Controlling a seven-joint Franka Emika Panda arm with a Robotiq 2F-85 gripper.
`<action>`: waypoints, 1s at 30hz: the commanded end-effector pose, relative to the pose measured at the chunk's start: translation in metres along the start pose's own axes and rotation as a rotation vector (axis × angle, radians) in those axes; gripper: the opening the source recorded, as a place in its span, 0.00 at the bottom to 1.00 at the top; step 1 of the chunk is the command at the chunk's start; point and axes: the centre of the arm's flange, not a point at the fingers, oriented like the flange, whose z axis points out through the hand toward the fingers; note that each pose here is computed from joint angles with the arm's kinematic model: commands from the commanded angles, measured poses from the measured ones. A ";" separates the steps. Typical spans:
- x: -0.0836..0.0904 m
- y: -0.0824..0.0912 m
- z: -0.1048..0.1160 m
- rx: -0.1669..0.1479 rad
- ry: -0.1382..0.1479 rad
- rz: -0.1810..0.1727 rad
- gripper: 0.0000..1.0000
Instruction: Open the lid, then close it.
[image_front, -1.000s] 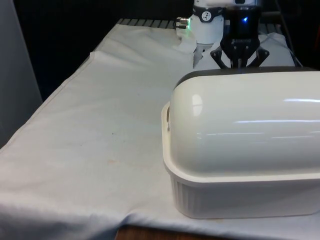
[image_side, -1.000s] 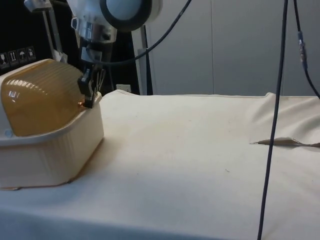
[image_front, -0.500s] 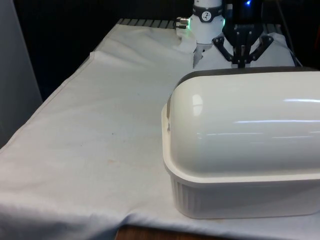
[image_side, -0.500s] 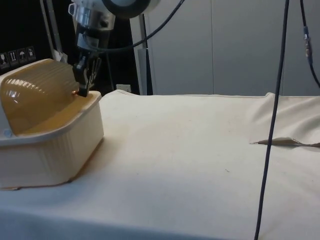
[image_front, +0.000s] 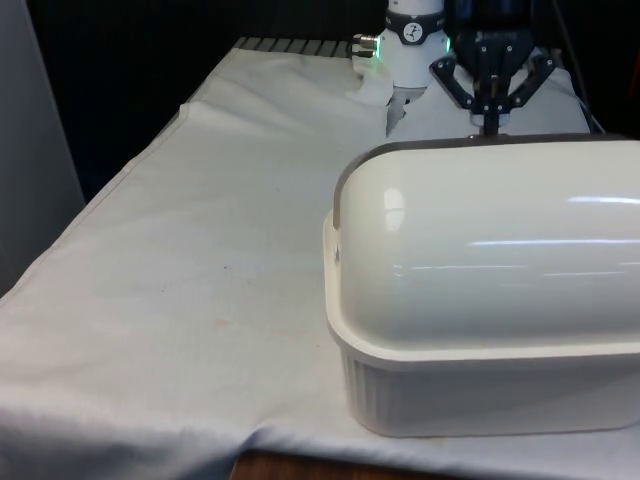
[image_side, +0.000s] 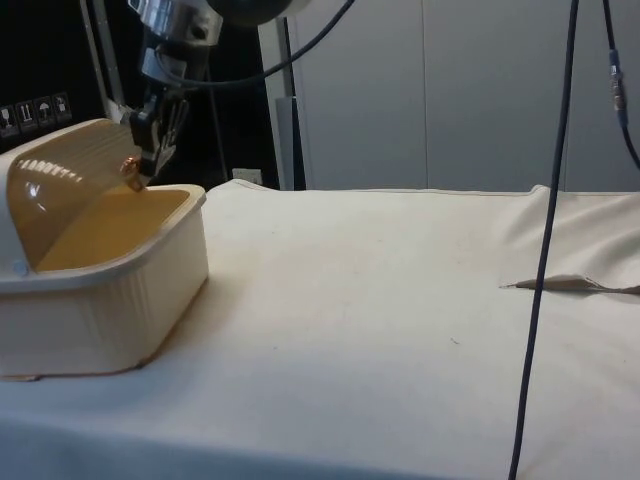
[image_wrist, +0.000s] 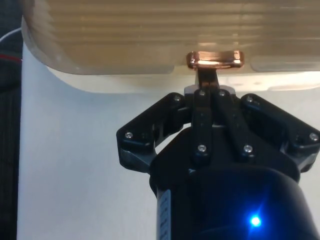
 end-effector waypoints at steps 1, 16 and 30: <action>0.003 -0.001 -0.003 -0.005 0.020 -0.002 0.00; 0.018 -0.006 -0.015 0.001 0.091 -0.009 0.00; 0.041 -0.008 -0.020 -0.003 0.147 -0.014 0.00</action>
